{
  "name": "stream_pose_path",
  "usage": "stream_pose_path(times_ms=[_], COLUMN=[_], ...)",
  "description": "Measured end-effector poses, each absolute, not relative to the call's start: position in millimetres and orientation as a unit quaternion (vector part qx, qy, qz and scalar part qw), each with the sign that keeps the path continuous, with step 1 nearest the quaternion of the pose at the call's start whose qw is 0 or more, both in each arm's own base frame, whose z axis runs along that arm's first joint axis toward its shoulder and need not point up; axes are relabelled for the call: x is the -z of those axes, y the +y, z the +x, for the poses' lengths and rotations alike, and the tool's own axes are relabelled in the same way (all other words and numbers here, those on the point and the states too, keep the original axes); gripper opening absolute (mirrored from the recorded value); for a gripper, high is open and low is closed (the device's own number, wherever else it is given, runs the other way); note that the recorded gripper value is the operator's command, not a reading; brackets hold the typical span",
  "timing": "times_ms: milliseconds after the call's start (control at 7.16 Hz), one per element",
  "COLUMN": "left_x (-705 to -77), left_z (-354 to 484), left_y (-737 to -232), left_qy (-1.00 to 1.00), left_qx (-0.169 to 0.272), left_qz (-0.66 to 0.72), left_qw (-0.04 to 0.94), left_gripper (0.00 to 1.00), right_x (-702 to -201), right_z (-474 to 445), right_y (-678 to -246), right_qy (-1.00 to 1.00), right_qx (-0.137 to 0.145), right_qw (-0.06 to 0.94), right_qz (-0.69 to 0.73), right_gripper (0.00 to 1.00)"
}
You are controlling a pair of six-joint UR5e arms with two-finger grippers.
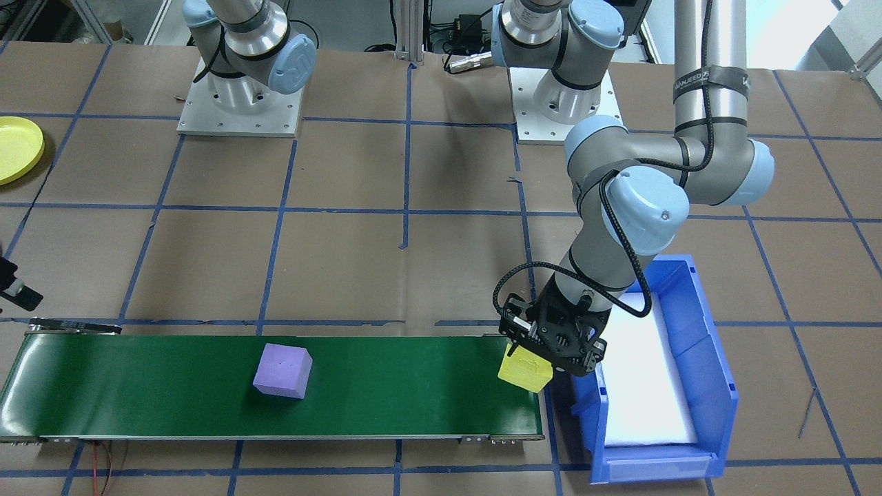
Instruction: Move block left to right into plate
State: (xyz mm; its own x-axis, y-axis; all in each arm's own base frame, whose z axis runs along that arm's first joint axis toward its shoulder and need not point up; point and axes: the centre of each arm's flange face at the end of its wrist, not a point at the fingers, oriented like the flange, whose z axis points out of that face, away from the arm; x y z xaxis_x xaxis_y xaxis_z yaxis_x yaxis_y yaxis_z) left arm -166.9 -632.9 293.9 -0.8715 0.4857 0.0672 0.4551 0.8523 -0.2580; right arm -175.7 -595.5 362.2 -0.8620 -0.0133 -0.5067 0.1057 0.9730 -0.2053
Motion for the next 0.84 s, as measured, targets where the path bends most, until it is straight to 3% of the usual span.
stream_pose_path(times_ms=[140, 559, 838], left_x=[-286, -292, -320], left_z=[-170, -173, -166], left_y=[-636, -641, -631], left_qy=[-0.959, -0.956, -0.961], left_qx=[-0.121, -0.135, -0.131], left_qz=[-0.247, -0.251, -0.243], left_qw=[0.075, 0.068, 0.036], left_gripper=[0.99, 1.00, 1.00], right_x=[-347, -309, -275], right_z=[-174, -162, -151], right_y=[-596, -579, -564], right_qy=[0.955, 0.950, 0.945], right_qx=[0.113, 0.092, 0.063], right_qw=[0.275, 0.299, 0.321], right_qz=[0.005, -0.005, 0.017], right_gripper=[1.00, 1.00, 1.00])
